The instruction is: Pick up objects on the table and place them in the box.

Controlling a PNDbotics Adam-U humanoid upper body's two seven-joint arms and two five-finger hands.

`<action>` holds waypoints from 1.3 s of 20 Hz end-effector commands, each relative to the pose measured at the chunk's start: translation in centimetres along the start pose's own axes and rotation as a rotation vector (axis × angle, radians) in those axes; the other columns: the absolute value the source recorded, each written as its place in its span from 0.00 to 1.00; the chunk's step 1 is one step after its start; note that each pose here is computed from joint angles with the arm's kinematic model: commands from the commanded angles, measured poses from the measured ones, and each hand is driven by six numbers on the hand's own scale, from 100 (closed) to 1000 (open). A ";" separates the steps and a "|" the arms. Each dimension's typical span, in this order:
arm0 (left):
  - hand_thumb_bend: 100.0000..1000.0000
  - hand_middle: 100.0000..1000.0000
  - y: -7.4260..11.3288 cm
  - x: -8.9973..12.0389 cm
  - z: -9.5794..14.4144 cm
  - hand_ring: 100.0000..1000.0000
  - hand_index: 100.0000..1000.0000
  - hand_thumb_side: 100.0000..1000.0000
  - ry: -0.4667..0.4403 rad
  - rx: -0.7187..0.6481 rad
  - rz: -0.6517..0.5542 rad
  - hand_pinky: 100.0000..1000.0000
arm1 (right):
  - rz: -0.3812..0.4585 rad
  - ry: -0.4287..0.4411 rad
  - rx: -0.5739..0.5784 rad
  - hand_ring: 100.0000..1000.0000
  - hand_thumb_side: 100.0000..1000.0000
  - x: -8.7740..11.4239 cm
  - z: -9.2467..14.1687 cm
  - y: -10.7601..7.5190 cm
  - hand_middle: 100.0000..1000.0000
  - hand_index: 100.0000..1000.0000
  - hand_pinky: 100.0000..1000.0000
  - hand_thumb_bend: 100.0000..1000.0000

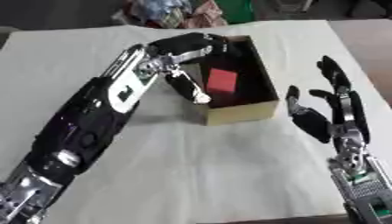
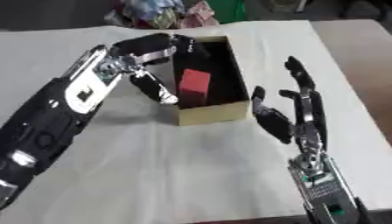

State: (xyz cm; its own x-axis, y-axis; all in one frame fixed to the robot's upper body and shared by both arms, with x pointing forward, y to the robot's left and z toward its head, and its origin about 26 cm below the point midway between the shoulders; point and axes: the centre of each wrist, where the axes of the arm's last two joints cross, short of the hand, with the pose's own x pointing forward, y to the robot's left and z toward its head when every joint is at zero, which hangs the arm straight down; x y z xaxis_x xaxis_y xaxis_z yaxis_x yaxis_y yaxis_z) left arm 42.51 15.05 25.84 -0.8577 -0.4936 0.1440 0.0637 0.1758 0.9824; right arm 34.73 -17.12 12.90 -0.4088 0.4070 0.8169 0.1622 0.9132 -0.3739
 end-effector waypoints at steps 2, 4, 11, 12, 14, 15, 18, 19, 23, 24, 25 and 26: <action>0.23 0.71 4.3 1.8 3.5 0.67 0.83 0.02 -0.023 0.193 0.068 0.90 | 0.030 -0.013 -0.040 1.00 0.00 -0.1 -0.4 -1.3 0.91 1.00 0.74 0.07; 0.21 0.71 5.4 2.9 5.7 0.67 0.83 0.01 -0.029 0.293 0.123 0.90 | 0.042 -0.011 -0.058 1.00 0.00 -0.2 -0.5 -1.8 0.91 1.00 0.74 0.07; 0.15 0.69 6.3 4.8 9.6 0.66 0.81 0.00 0.010 0.424 0.238 0.92 | 0.061 -0.002 -0.111 1.00 0.00 -0.4 -0.7 -2.9 0.91 1.00 0.73 0.07; 0.13 0.69 6.0 4.4 10.1 0.66 0.81 0.00 0.036 0.454 0.274 0.93 | 0.065 0.001 -0.128 1.00 0.00 -0.5 -0.7 -3.3 0.91 1.00 0.73 0.07; 0.08 0.67 5.2 3.4 11.2 0.65 0.80 0.00 0.091 0.519 0.355 0.95 | 0.069 0.003 -0.153 1.00 0.00 -0.6 -0.8 -3.8 0.91 1.00 0.73 0.07; 0.07 0.67 4.6 2.9 11.9 0.65 0.80 0.00 0.117 0.557 0.394 0.95 | 0.071 0.003 -0.161 1.00 0.00 -0.6 -0.8 -3.9 0.91 1.00 0.73 0.07; 0.06 0.66 2.9 1.2 13.9 0.64 0.79 0.00 0.198 0.664 0.504 0.96 | 0.075 -0.004 -0.181 1.00 0.00 -0.4 -0.8 -4.4 0.91 1.00 0.73 0.06; 0.05 0.66 2.3 0.7 14.7 0.64 0.79 0.00 0.227 0.700 0.528 0.96 | 0.075 -0.005 -0.186 1.00 0.00 -0.3 -0.8 -4.5 0.91 1.00 0.73 0.06; 0.04 0.65 -0.1 -0.2 17.4 0.64 0.79 0.00 0.336 0.818 0.575 0.97 | 0.072 -0.009 -0.199 1.00 0.00 -0.1 -0.8 -4.8 0.90 1.00 0.73 0.06; 0.04 0.65 -0.9 -0.2 17.7 0.64 0.79 0.00 0.359 0.834 0.581 0.97 | 0.071 -0.009 -0.200 1.00 0.00 -0.1 -0.8 -4.8 0.90 1.00 0.73 0.06; 0.03 0.65 -1.6 -0.1 18.1 0.64 0.79 0.00 0.379 0.848 0.585 0.97 | 0.070 -0.009 -0.200 1.00 0.00 -0.1 -0.8 -4.8 0.90 1.00 0.73 0.06; 0.03 0.65 -2.3 0.0 18.4 0.64 0.79 0.00 0.396 0.858 0.590 0.97 | 0.068 -0.009 -0.200 1.00 0.00 -0.1 -0.7 -4.7 0.90 1.00 0.73 0.06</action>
State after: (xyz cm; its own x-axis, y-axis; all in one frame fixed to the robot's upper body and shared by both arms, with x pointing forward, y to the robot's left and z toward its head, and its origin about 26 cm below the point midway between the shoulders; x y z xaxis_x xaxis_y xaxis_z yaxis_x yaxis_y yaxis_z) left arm 33.33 30.10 20.36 -0.5465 -0.3397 0.7655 -0.0585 0.9273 0.3698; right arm 34.79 -20.93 13.90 -0.3749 0.4614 0.8041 0.3466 0.8742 -0.3400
